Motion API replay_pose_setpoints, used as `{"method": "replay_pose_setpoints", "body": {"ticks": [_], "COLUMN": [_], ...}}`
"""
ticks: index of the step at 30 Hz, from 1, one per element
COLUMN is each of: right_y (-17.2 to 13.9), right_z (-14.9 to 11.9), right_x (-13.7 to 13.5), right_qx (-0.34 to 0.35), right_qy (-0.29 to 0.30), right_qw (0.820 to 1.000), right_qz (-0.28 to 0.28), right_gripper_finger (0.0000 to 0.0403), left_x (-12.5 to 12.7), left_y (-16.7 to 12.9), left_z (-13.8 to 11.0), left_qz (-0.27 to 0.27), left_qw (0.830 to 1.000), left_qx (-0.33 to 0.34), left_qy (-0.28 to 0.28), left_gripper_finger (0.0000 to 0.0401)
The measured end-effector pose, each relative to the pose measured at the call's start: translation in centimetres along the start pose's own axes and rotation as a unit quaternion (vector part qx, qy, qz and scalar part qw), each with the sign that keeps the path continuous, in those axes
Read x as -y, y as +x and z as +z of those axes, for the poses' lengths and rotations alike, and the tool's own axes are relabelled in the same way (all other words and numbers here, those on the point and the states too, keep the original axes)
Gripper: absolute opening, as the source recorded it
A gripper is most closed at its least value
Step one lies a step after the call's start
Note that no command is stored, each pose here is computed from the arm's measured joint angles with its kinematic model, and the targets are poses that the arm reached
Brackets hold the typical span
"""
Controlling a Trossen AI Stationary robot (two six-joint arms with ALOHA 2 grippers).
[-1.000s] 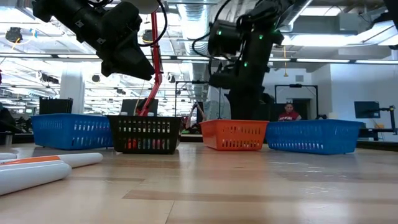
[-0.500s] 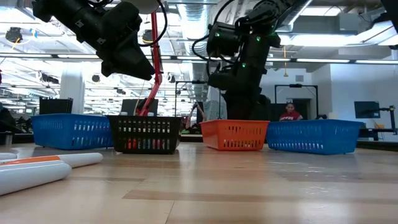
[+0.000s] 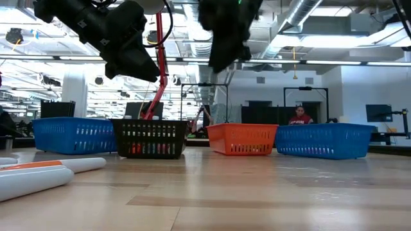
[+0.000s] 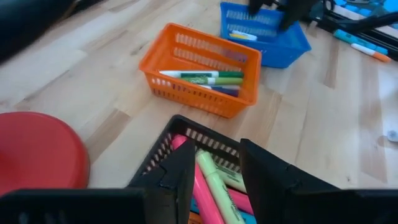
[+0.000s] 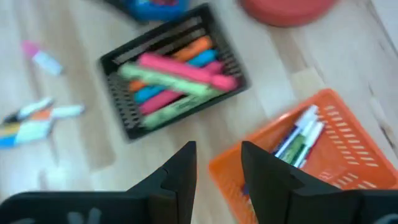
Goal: Pick & Place Markers
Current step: Put the small white and pink highlighter pen into the right blue basket
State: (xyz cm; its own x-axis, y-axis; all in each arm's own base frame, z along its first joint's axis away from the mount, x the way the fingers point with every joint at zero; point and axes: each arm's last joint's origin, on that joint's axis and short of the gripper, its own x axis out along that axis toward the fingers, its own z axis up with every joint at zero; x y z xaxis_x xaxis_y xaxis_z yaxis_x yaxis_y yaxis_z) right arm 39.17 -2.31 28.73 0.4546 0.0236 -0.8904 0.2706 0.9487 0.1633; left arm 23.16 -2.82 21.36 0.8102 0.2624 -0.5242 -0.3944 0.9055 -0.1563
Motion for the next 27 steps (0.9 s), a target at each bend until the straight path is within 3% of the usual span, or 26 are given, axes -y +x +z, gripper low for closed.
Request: {"method": "replay_pose_setpoints", "body": {"ticks": [3, 7, 13, 17, 20, 24, 27], "right_y": [-1.2, -2.2, -3.5, -3.0, -1.8, -0.5, -0.3], "right_z": [-0.6, -3.3, -8.3, -11.9, -14.2, -15.7, -16.0], "right_x": [-1.4, -2.5, -3.8, -3.1, -1.8, -0.3, 0.2], "right_qx": [0.008, 0.000, 0.055, 0.103, 0.150, 0.223, 0.257], "right_qy": [-0.038, -0.046, -0.040, -0.031, -0.020, -0.011, -0.039], "right_qw": [0.999, 0.998, 0.993, 0.993, 0.988, 0.975, 0.965], "right_qz": [0.004, -0.050, -0.094, -0.052, -0.025, 0.020, 0.037], "right_gripper_finger": [0.0118, 0.0118, 0.0118, 0.0118, 0.0118, 0.0118, 0.0118], "left_x": [0.4, 1.2, 2.4, 4.3, 5.4, 6.6, 6.8], "left_y": [-0.1, -1.2, -3.6, -5.4, -6.5, -7.5, -7.7], "left_z": [-0.2, -0.3, -0.4, -1.5, -2.4, -3.5, -4.8], "left_qz": [-0.036, -0.104, -0.143, -0.194, -0.224, -0.248, -0.232], "left_qw": [0.999, 0.994, 0.989, 0.980, 0.970, 0.956, 0.952], "left_qx": [-0.016, -0.033, -0.024, -0.043, -0.066, -0.109, -0.160], "left_qy": [0.003, 0.008, -0.015, -0.026, -0.065, -0.113, -0.118], "left_gripper_finger": [0.0121, 0.0121, 0.0121, 0.0120, 0.0112, 0.0101, 0.0097]}}
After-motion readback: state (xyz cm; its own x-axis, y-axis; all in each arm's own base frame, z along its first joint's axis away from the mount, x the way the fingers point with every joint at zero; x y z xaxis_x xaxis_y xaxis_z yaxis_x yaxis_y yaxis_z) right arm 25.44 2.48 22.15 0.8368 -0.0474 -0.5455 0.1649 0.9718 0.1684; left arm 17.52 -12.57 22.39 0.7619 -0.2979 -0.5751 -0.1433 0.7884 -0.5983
